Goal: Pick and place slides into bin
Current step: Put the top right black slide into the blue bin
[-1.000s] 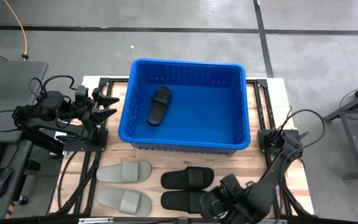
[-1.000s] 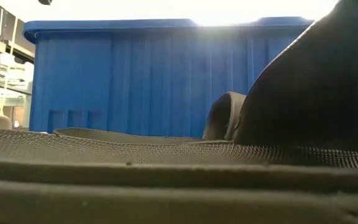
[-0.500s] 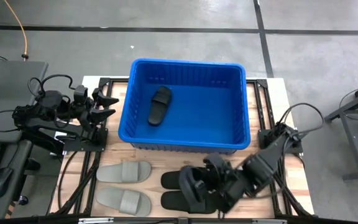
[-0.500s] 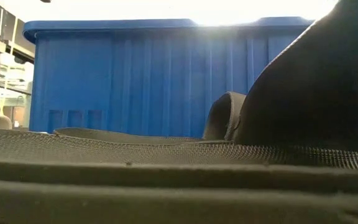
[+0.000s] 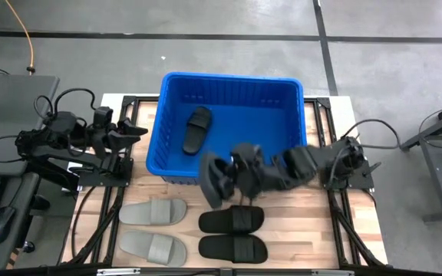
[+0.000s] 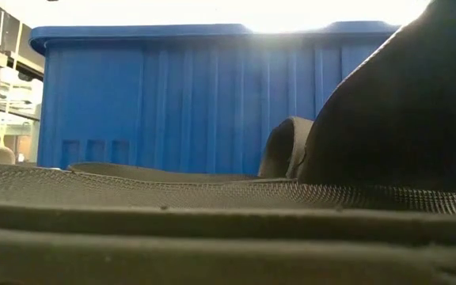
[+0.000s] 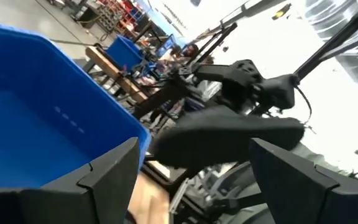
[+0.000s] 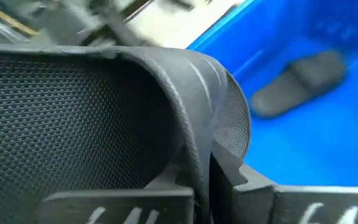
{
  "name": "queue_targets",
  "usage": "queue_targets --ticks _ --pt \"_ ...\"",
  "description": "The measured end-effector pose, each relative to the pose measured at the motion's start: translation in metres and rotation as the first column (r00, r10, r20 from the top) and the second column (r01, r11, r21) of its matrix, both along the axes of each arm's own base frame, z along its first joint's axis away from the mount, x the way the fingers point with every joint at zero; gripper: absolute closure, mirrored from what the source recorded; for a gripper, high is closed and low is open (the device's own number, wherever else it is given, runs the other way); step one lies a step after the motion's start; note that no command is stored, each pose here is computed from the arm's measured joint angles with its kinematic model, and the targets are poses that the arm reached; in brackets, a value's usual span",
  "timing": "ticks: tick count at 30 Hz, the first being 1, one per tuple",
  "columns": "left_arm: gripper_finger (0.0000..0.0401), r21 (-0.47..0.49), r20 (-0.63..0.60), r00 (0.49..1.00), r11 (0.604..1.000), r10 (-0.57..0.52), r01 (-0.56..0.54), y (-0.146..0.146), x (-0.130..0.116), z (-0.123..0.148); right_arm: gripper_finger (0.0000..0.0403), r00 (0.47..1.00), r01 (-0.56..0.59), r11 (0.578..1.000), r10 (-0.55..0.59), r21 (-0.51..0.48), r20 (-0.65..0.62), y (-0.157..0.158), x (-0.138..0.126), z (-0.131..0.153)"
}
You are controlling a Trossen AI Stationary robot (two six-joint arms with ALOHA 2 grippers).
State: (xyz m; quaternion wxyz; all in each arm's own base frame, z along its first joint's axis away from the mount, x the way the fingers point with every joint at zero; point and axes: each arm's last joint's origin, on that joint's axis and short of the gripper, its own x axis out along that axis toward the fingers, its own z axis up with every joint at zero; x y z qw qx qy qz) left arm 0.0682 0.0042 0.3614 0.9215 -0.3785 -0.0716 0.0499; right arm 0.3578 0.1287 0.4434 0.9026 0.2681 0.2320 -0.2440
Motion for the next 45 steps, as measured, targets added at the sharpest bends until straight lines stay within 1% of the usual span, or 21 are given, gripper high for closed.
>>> queue_targets --ticks 2,5,9,11,14,17,21,25,29,33,36,38,41,45 --pt "0.0112 -0.021 0.011 1.0 1.0 -0.004 0.005 0.0 0.0 0.001 0.0403 1.0 -0.008 0.999 0.007 -0.032 -0.03 -0.02 0.006 0.0" --pt "0.0112 -0.057 0.031 0.999 0.998 -0.007 0.009 0.0 0.0 0.002 0.0403 0.994 -0.056 0.995 0.048 -0.083 -0.102 -0.046 0.016 -0.004" --pt "0.0112 -0.106 0.028 0.999 0.993 0.046 -0.043 0.002 0.003 0.002 0.0403 0.979 -0.113 0.979 0.08 -0.17 -0.186 -0.073 0.027 -0.011" --pt "0.0112 -0.118 0.018 0.997 0.991 0.071 -0.068 0.002 0.006 0.001 0.0403 0.972 -0.131 0.968 0.083 -0.215 -0.218 -0.084 0.029 -0.012" --pt "0.0112 -0.175 0.009 0.996 0.98 0.093 -0.09 0.003 0.012 0.0 0.0403 0.965 -0.141 0.947 0.066 -0.288 -0.255 -0.099 0.03 -0.011" --pt "0.0112 -0.217 -0.033 0.995 0.971 0.091 -0.096 0.003 0.025 -0.003 0.0403 0.955 -0.155 0.914 0.041 -0.374 -0.295 -0.11 0.031 -0.01" --pt "0.0112 -0.268 -0.077 0.993 0.958 0.087 -0.105 0.003 0.043 -0.007 0.0403 0.938 -0.198 0.873 0.037 -0.446 -0.344 -0.119 0.031 -0.01" --pt "0.0112 -0.271 -0.099 0.991 0.956 0.087 -0.111 0.003 0.057 -0.01 0.0403 0.918 -0.237 0.819 0.013 -0.523 -0.396 -0.123 0.031 -0.009" --pt "0.0112 -0.284 -0.068 0.992 0.951 0.11 -0.125 0.004 0.073 -0.008 0.0403 0.896 -0.294 0.767 0.015 -0.57 -0.443 -0.124 0.034 -0.01" --pt "0.0112 -0.326 -0.034 0.992 0.937 0.121 -0.125 0.004 0.089 -0.007 0.0403 0.876 -0.333 0.721 -0.002 -0.608 -0.482 -0.125 0.04 -0.015" --pt "0.0112 -0.364 -0.06 0.991 0.922 0.12 -0.133 0.004 0.101 -0.013 0.0403 0.875 -0.35 0.689 -0.001 -0.634 -0.484 -0.124 0.046 -0.016" --pt "0.0112 -0.381 -0.083 0.989 0.913 0.12 -0.143 0.004 0.108 -0.017 0.0403 0.86 -0.38 0.668 0.001 -0.64 -0.51 -0.125 0.051 -0.021" --pt "0.0112 -0.383 -0.113 0.986 0.911 0.121 -0.156 0.004 0.116 -0.023 0.0403 0.84 -0.421 0.639 0.007 -0.643 -0.542 -0.126 0.056 -0.026" --pt "0.0112 -0.39 -0.081 0.988 0.908 0.129 -0.15 0.004 0.126 -0.022 0.0403 0.82 -0.457 0.621 0.016 -0.637 -0.572 -0.126 0.063 -0.034"
